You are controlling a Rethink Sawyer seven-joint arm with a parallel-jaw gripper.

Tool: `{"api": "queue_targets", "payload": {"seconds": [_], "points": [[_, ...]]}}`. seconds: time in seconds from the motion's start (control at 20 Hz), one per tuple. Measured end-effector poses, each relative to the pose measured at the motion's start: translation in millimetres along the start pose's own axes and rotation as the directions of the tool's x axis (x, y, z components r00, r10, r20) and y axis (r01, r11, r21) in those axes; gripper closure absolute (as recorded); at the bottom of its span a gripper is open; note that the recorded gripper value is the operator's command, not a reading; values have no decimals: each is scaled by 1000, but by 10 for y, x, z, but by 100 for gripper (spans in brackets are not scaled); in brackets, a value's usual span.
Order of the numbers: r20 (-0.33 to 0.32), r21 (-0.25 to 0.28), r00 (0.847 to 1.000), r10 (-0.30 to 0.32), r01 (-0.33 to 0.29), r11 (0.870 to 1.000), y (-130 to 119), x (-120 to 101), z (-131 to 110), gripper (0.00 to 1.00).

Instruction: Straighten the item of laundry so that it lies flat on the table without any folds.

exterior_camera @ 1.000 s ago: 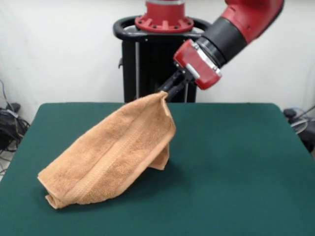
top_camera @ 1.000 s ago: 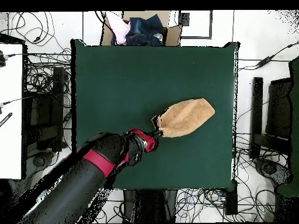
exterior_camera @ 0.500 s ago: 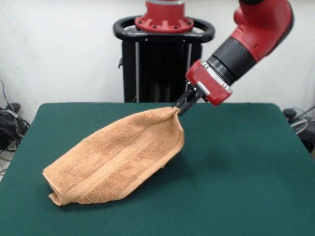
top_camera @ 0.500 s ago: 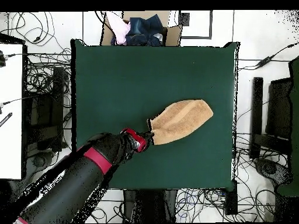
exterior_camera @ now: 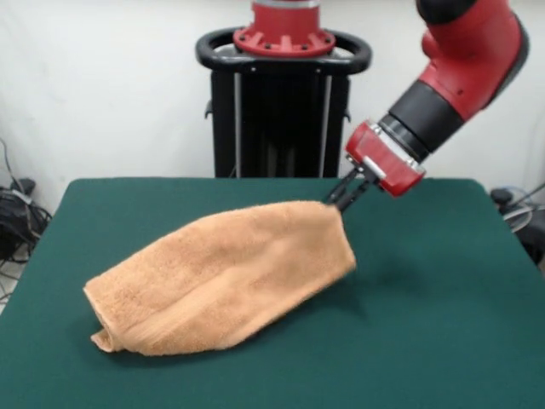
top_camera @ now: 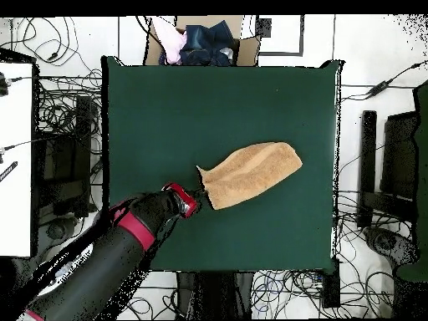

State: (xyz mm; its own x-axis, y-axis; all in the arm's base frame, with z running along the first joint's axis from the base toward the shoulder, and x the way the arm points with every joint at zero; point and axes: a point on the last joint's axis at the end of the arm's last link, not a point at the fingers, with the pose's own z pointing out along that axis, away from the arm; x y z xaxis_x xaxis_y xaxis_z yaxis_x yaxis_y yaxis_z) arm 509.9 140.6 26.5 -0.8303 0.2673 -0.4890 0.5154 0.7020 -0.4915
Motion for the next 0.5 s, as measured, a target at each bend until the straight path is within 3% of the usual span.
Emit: {"api": "queue_targets", "payload": {"seconds": [0.5], "points": [[-117,-83,982,148,-159,984,355,162,-295,100]]}}
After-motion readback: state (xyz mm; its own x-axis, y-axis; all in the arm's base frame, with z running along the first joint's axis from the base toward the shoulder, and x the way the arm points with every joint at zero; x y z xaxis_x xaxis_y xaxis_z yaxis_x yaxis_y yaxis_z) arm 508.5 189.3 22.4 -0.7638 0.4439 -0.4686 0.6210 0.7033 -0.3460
